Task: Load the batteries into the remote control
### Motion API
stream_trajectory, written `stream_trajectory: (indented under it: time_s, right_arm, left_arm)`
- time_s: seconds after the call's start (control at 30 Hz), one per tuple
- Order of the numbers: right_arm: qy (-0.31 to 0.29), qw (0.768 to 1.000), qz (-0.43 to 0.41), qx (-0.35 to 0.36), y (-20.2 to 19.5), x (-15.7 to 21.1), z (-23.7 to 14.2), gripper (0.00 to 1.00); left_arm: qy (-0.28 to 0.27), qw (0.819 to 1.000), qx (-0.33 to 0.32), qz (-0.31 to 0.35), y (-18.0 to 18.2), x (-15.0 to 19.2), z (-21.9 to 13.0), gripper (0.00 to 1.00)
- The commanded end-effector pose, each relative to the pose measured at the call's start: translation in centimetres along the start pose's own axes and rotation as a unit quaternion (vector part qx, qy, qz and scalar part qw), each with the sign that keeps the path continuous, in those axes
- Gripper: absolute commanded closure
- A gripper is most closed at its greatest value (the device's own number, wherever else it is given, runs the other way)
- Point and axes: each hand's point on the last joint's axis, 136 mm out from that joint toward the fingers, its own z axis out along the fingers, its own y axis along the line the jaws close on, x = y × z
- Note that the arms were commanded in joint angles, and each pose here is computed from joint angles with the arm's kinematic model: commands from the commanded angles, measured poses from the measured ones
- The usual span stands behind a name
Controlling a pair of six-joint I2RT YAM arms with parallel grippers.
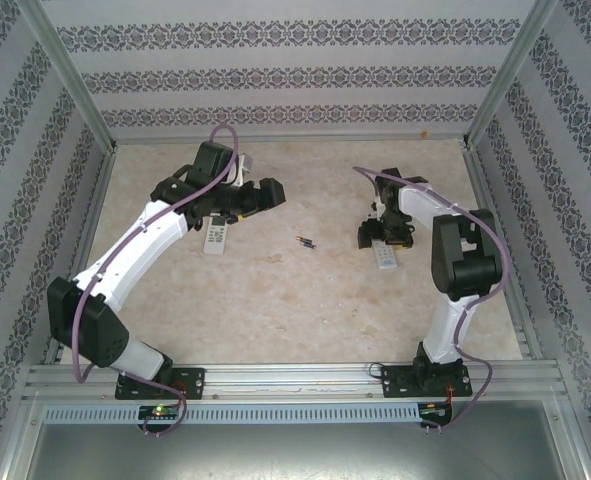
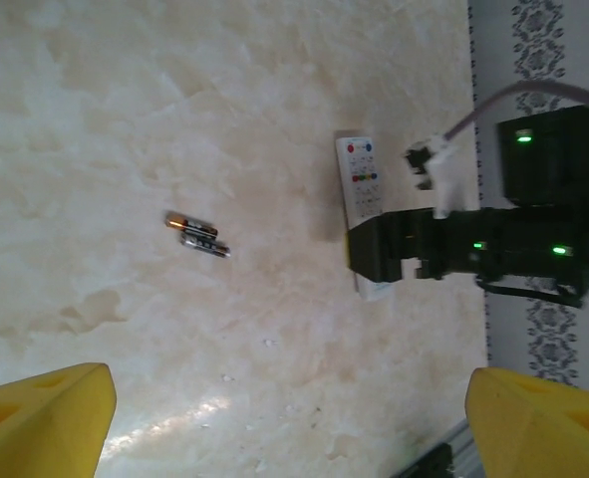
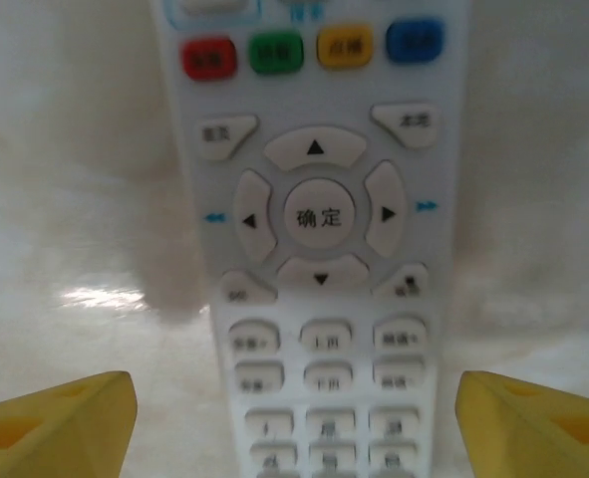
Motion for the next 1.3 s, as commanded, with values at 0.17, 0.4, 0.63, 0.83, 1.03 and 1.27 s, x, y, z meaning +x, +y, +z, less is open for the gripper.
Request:
stream_trajectory:
  time_s: [0.17, 0.4, 0.63, 0.83, 1.03, 1.27]
  right_arm:
    - [-0.007, 0.999, -0.034, 0.039, -1.5, -0.3, -0.4, 0.55]
    - [-0.122, 0.968, -0.037, -0.217, 8.4, 0.1, -12.1, 0.63]
    - [-0.185, 0.863, -0.075, -0.465, 21.2, 4.4, -22.5, 0.59]
    - [-0.141, 0.863, -0.124, -0.47, 26.0, 6.8, -23.0, 0.59]
    - [-0.138, 0.859, -0.141, -0.472, 28.2, 7.2, -23.1, 0.59]
    - [-0.136, 0.857, -0.167, -0.468, 30.1, 7.5, -23.1, 0.59]
  left_arm:
    - [-0.047, 0.995, 0.085, -0.035, -3.3, -1.8, -2.3, 0.08]
    - [-0.031, 0.992, 0.059, -0.108, -2.0, -2.9, -2.3, 0.05]
    - [0.029, 0.99, 0.124, -0.063, -5.6, -3.7, -1.9, 0.05]
    - [0.069, 0.989, 0.125, -0.043, -5.9, -3.0, -1.3, 0.19]
    - [0.109, 0.987, 0.107, -0.051, -4.6, -1.4, -0.5, 0.48]
    - [0.168, 0.982, 0.061, -0.055, -2.5, 1.0, -0.2, 0.67]
